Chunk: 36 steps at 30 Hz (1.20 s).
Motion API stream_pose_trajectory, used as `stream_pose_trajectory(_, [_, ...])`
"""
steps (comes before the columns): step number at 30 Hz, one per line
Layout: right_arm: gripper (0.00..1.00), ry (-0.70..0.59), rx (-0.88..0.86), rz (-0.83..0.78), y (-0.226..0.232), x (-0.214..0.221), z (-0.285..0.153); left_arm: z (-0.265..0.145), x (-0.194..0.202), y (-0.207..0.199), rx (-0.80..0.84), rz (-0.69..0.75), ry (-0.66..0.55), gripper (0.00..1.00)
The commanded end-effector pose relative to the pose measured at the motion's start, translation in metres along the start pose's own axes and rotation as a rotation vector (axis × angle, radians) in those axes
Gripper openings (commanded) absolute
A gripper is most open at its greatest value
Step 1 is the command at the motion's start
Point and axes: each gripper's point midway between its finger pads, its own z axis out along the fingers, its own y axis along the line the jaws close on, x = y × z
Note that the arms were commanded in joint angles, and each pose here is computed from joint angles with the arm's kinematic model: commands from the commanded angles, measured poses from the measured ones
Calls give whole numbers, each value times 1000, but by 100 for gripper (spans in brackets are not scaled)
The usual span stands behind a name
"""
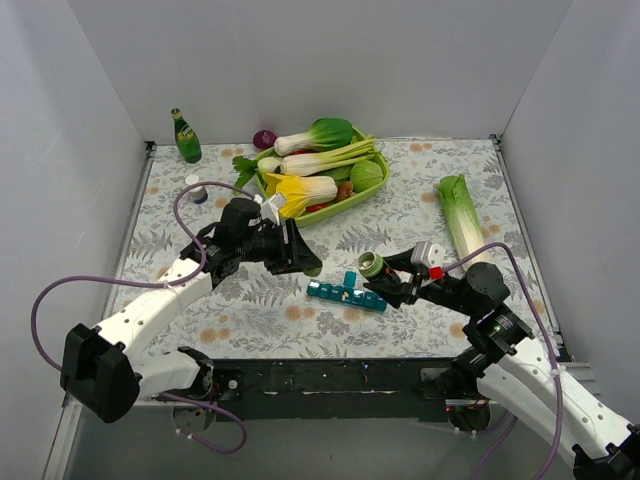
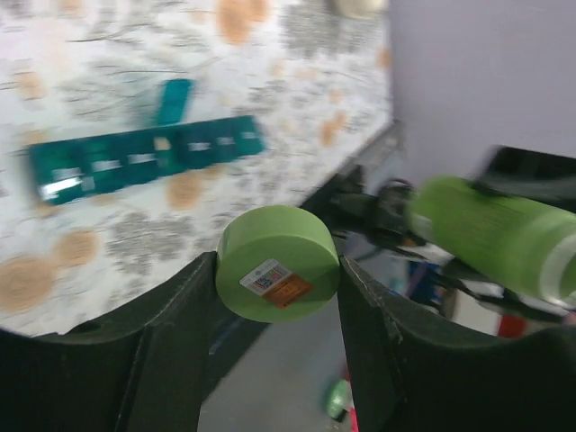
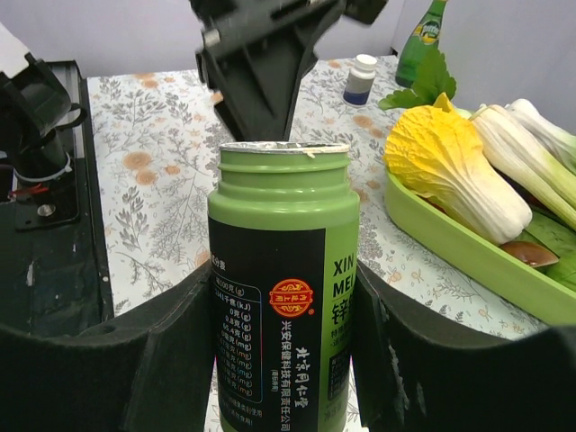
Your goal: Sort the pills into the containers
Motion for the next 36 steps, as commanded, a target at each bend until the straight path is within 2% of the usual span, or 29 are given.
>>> stream_pose_trajectory(1, [1,-46,-39,-94,0,-14,6,-34,4,-93,440,11,84,26])
stream_pose_trajectory(7, [1,48,-84,-96,-1,-4,14,-36,9,-118,539,-74,154,25])
stream_pose_trajectory(12, [1,127,-108,-99,-4,2,18,-27,10,-120,516,-114,165,24])
stream_pose_trajectory(26, [1,233,-121,-94,-7,14,23,-10,12,-128,517,-135,172,22])
stream_pose_trajectory(36, [1,282,-124,-108,-9,21,25,-2,16,-130,464,-143,194,14])
